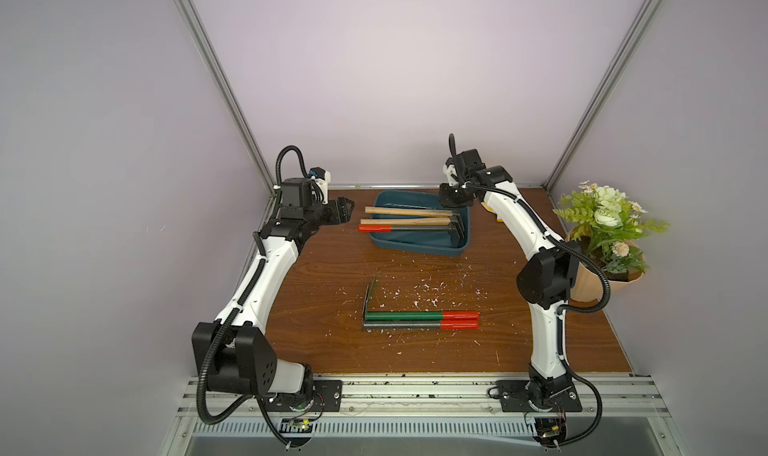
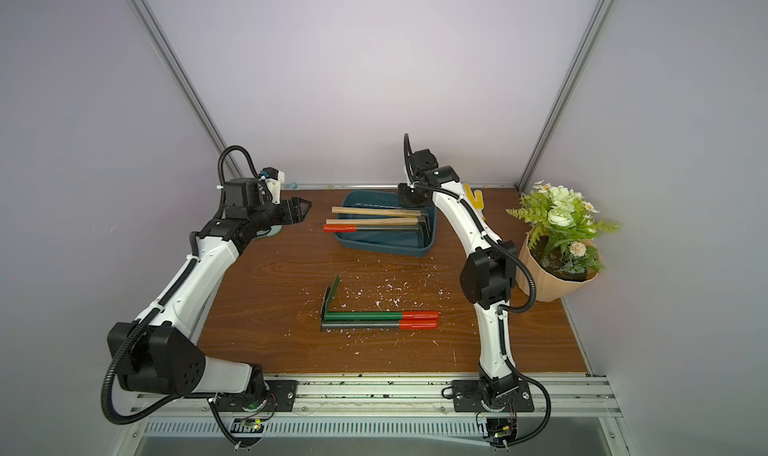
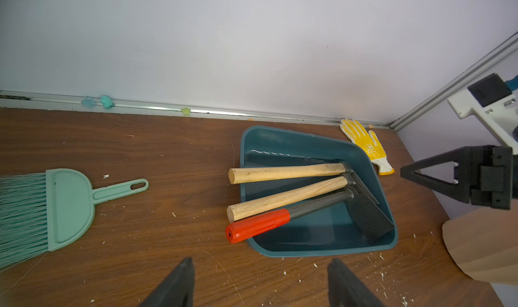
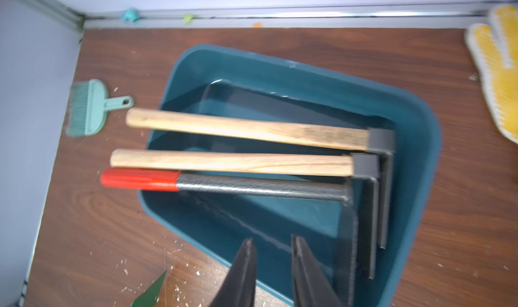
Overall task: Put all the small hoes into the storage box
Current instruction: Place the hoe in the storage box, then adjust the hoe in the storage box.
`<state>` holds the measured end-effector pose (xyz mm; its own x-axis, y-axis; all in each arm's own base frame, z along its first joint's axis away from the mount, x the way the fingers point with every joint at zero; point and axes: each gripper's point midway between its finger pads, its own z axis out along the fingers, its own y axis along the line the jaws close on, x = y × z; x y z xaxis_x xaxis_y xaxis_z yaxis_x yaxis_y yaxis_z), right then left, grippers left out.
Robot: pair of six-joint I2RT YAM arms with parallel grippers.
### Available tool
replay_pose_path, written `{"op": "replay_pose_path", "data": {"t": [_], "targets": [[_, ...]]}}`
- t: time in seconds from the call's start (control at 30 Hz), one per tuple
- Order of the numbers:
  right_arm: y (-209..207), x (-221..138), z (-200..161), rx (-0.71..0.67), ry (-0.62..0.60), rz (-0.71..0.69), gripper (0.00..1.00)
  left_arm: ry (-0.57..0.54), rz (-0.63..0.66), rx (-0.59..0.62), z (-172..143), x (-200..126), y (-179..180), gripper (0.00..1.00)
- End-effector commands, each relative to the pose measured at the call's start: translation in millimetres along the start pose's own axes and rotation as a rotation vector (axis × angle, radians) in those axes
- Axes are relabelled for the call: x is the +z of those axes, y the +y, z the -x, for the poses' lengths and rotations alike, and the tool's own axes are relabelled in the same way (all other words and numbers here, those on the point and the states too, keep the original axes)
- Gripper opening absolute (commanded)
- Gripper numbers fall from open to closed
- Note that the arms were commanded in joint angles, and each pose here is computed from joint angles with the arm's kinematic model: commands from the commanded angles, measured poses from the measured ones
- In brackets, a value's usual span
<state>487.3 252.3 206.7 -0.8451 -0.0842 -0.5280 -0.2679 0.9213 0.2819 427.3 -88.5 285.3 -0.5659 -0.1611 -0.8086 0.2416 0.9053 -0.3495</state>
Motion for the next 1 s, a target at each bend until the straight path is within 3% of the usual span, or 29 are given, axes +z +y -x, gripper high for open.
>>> {"op": "replay_pose_path", "data": {"t": [0.0,0.2,0.43,0.67,0.97], "targets": [[9,41,-34,-0.038,0.101,0.033,0.26,0.005,-0.003,-0.001,5,-4,2,0.76],[14,80,-64,-0.052,0.183,0.042,0.26,0.01,0.002,0.004,5,-5,2,0.75],[7,108,-71,-0.043,0.206,0.027,0.25,0.02,0.005,0.008,5,-4,2,0.75],[-15,132,-61,-0.02,0.19,-0.018,0.24,0.026,0.04,0.023,8,-8,6,0.75],[-41,133,-38,-0.013,0.142,-0.054,0.24,0.028,0.079,0.02,5,-13,12,0.75]]}}
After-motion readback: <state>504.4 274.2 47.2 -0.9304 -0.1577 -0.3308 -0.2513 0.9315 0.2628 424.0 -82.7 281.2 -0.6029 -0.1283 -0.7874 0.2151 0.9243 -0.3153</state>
